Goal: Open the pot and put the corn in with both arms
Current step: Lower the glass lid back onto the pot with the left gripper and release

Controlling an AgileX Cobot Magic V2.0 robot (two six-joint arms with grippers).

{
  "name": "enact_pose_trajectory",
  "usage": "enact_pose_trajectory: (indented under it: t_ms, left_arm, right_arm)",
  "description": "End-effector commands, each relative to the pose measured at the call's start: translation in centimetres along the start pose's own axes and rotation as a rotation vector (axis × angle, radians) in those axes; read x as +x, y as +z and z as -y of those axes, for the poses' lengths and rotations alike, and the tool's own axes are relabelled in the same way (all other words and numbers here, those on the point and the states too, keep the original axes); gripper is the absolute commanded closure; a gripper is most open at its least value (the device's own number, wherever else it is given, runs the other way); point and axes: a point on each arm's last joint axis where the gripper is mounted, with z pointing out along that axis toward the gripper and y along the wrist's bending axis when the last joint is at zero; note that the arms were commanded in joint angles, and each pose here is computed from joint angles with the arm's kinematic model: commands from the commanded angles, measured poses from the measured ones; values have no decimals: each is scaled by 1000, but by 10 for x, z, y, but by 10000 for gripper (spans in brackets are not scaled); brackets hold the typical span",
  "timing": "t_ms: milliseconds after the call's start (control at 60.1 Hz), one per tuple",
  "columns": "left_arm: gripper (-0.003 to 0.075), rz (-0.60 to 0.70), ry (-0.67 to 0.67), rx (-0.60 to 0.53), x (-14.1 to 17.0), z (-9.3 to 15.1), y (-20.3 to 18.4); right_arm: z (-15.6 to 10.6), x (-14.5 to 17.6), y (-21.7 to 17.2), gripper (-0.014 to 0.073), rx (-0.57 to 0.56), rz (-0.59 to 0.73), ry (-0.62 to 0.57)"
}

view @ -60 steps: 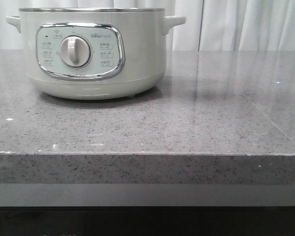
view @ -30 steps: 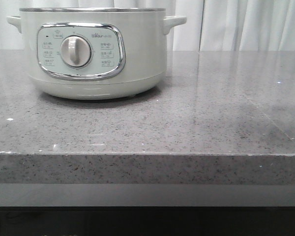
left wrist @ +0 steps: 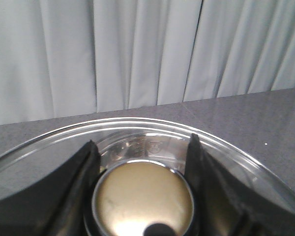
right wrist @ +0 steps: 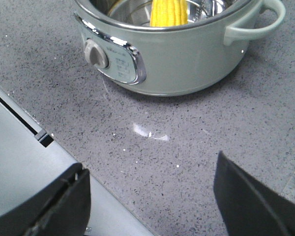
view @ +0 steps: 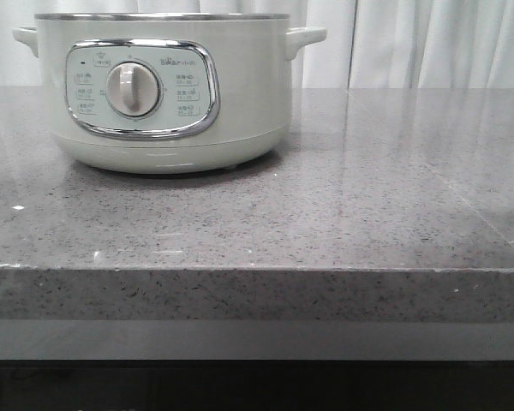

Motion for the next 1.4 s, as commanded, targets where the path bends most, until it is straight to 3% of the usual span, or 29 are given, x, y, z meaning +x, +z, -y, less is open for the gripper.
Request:
enact_pose_trajectory:
  t_ms: [0, 233, 566, 883, 1382]
  left_arm:
    - [524, 213, -4, 21, -38, 6, 11]
    - [524, 152, -4, 20, -35, 7, 78]
    - [524, 139, -12, 15, -17, 7, 135]
    - [524, 180, -2, 18, -8, 9, 152]
    - [524, 100, -4, 49, 7, 22, 161]
  right_arm:
    - [-1, -13, -9, 55, 8, 96, -8]
    - [-1, -13, -9, 55, 8, 96, -8]
    - [-1, -13, -9, 55, 8, 96, -8]
    - [-1, -13, -9, 55, 8, 96, -8]
    - [-1, -13, -9, 55, 8, 96, -8]
